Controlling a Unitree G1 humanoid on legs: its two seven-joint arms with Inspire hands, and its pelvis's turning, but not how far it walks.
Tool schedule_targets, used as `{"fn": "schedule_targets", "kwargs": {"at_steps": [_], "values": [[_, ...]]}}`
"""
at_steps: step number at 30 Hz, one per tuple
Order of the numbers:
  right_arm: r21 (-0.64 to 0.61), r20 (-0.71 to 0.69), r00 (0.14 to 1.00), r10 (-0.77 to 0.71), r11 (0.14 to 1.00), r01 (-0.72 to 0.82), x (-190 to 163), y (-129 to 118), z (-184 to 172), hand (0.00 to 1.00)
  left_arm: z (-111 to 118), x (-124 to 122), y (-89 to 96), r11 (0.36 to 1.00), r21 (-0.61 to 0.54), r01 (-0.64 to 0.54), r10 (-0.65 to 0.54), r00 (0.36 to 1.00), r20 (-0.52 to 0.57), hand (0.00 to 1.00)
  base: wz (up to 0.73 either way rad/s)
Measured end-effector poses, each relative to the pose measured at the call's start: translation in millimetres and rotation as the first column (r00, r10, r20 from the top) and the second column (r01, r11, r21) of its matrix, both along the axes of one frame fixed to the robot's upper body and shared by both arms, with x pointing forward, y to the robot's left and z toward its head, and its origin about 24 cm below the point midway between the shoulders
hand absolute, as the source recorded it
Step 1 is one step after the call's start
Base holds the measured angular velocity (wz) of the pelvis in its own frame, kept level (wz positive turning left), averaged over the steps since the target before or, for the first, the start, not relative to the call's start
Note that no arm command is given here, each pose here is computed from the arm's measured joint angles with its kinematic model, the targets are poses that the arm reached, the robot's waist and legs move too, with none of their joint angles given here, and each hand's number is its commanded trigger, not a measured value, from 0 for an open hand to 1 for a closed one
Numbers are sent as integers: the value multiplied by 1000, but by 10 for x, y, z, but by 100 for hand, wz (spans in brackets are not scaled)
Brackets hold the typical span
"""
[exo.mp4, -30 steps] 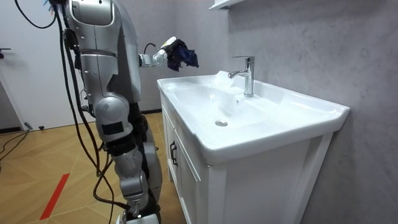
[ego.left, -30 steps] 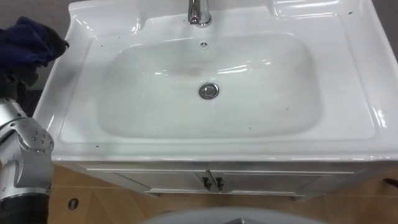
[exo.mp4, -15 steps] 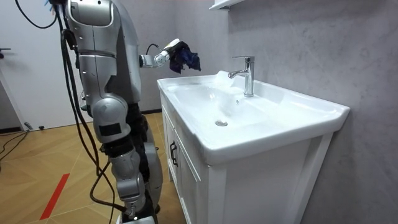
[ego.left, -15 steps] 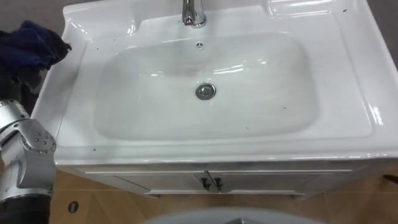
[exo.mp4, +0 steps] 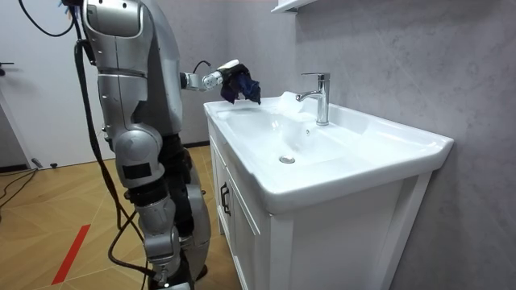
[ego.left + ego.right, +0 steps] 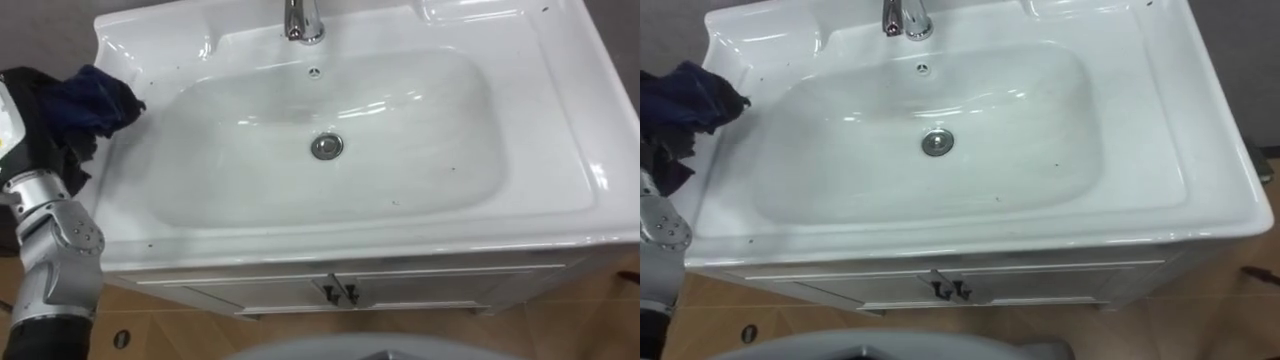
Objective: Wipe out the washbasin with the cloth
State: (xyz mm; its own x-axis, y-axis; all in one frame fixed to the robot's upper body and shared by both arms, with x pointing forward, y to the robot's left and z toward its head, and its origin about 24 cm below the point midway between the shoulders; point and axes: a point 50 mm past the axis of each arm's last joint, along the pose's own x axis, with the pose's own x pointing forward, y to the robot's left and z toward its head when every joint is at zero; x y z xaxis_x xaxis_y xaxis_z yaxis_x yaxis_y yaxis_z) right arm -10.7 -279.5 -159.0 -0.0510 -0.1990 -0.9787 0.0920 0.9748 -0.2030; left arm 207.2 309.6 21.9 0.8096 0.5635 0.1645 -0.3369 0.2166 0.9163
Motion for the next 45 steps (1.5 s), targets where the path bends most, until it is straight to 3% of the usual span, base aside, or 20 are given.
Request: {"fn": "schedule_targets", "kwargs": {"at_steps": [7,15,16,17,18,36,45], "values": [[-7,-11,1000,-3,1000,3,8,-3,1,0,-188,-70,34,999,0,-35,34,992,-125,100,0],[-24,-14,1000,-22,999,22,8,-18,7,0,-223,-113,59,998,3,-59,59,987,-152,100,0],[-26,-16,1000,-23,999,22,4,-19,7,0,-234,-131,63,998,3,-61,61,986,-158,81,0],[-28,-17,1000,-23,999,23,3,-20,8,0,-243,-145,65,998,4,-64,63,985,-163,17,0],[-29,-17,1000,-23,999,23,3,-20,8,0,-246,-148,66,998,4,-65,64,984,-164,0,0],[-45,-23,999,-24,999,23,-13,-16,5,0,-198,-111,0,999,-8,-42,41,992,-117,0,-1],[-39,-15,1000,-20,999,20,-9,-14,3,0,6,-25,-82,1000,19,9,-10,1000,12,0,0]]}}
